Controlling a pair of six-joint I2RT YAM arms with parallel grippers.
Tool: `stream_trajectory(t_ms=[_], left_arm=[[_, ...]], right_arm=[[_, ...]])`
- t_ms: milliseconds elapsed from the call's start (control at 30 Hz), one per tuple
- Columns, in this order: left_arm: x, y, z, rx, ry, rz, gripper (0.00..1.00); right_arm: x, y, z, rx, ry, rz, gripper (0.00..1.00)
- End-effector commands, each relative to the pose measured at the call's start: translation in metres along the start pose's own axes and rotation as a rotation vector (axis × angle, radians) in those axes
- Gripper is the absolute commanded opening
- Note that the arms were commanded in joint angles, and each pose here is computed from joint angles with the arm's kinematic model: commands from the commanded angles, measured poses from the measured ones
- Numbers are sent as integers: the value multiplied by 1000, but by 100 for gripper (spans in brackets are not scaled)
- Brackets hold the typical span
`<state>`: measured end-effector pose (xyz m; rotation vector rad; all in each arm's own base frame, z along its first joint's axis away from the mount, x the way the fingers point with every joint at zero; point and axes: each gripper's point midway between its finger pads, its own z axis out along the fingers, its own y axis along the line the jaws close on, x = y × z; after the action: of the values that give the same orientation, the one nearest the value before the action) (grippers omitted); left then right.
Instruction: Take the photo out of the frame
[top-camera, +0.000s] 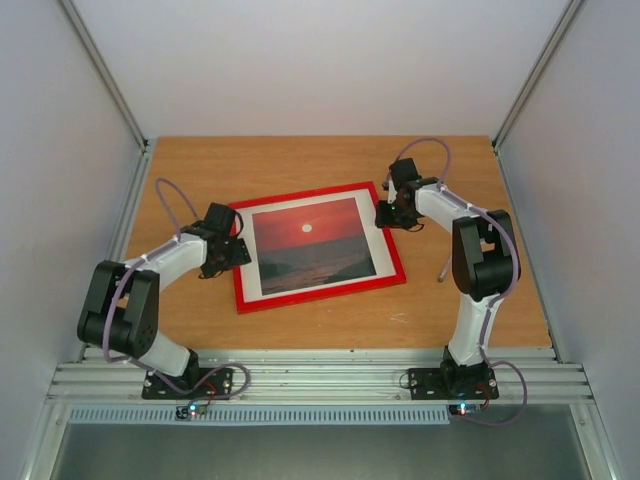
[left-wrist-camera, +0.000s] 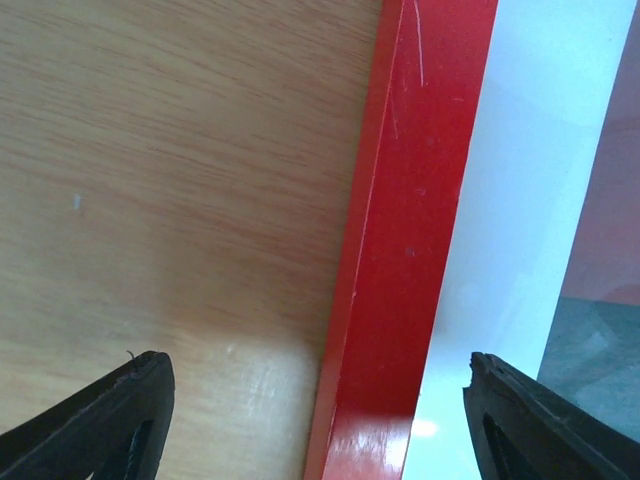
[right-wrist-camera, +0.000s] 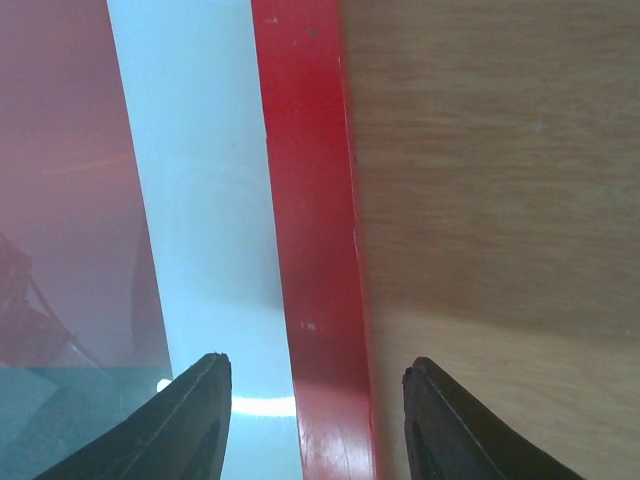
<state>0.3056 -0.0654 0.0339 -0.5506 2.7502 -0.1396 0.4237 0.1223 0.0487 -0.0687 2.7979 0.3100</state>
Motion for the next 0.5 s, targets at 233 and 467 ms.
stream_trajectory(t_ms=[233,467], left_arm=[[-12,-12,13,26,11,18,71],[-4,-22,19,76,57,27,56]], right_arm=[[1,-16,17,75,48,-41,42],[3,-20,10,102,43,-50,24]])
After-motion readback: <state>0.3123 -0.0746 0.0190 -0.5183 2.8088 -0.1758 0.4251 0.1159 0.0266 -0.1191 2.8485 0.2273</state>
